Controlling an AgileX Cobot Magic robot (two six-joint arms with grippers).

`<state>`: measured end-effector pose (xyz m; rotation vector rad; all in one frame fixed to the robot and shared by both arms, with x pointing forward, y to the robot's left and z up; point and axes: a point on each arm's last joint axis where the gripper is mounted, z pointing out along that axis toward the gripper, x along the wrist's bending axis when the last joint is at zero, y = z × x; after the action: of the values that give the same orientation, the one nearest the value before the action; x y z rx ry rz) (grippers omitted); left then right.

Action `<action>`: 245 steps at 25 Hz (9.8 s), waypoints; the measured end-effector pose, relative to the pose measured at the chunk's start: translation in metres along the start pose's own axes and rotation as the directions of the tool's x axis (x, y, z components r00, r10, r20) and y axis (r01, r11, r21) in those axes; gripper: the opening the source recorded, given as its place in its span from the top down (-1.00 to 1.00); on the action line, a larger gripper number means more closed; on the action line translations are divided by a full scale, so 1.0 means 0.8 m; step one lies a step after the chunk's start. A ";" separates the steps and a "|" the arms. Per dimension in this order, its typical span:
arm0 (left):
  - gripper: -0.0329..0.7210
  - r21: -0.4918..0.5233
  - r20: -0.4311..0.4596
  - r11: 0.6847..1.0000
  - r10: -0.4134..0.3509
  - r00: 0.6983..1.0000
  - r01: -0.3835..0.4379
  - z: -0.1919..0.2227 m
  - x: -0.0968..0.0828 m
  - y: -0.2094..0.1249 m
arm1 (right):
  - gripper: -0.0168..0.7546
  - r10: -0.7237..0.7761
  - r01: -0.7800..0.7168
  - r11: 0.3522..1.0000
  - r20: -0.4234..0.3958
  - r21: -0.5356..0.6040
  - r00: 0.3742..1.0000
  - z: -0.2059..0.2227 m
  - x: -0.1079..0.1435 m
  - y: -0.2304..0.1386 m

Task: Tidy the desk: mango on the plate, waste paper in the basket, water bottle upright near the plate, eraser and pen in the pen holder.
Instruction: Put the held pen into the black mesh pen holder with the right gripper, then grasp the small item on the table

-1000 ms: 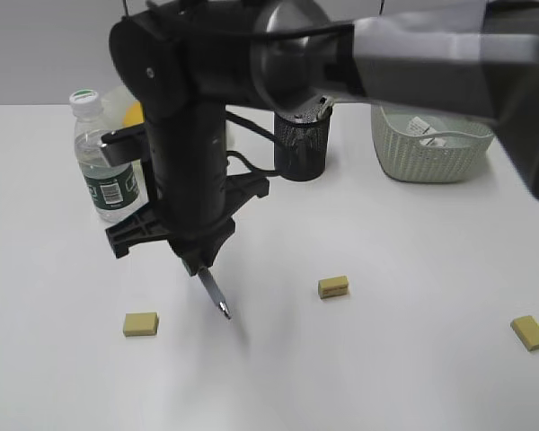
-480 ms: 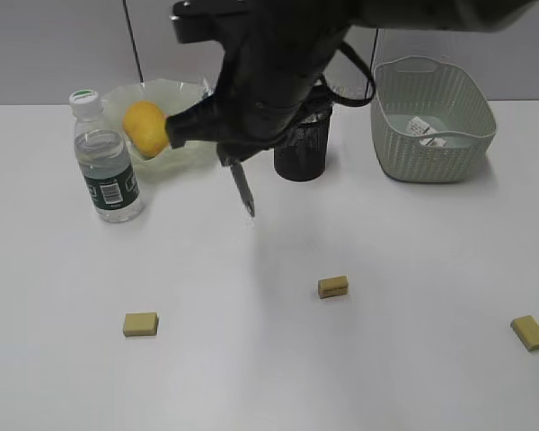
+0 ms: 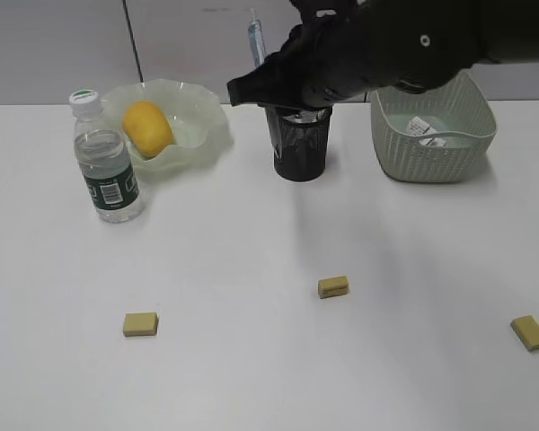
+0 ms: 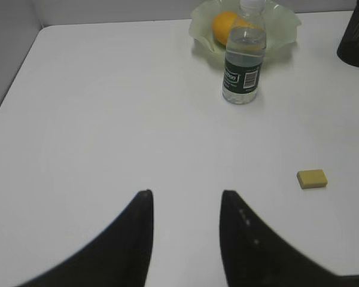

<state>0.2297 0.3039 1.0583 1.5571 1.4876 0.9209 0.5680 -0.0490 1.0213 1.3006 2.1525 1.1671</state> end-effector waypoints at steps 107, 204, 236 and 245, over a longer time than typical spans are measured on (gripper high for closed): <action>0.28 -0.001 -0.004 1.000 0.002 1.000 -0.002 0.000 0.000 0.000 | -0.24 0.054 -0.089 0.977 0.178 0.196 0.983 -0.032 -0.125 0.100; 0.28 -0.001 -0.005 1.000 0.003 1.000 -0.003 0.000 0.001 0.000 | -0.67 0.196 -0.114 0.964 0.355 -0.239 0.914 -0.441 -0.037 -0.268; -0.67 0.675 -0.059 0.720 -0.162 0.985 0.159 0.135 -0.014 0.086 | -0.15 0.196 -0.114 0.964 0.355 -0.239 0.914 -0.441 -0.037 -0.268; -0.66 0.830 -0.105 0.526 -0.178 0.978 0.185 0.198 -0.041 0.071 | -0.14 0.197 -0.114 0.964 0.354 -0.241 0.914 -0.441 -0.037 -0.267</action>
<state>0.3954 0.2616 1.0410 1.9626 2.2329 -0.0007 0.2317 -0.2872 1.0551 1.4788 1.6269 1.0711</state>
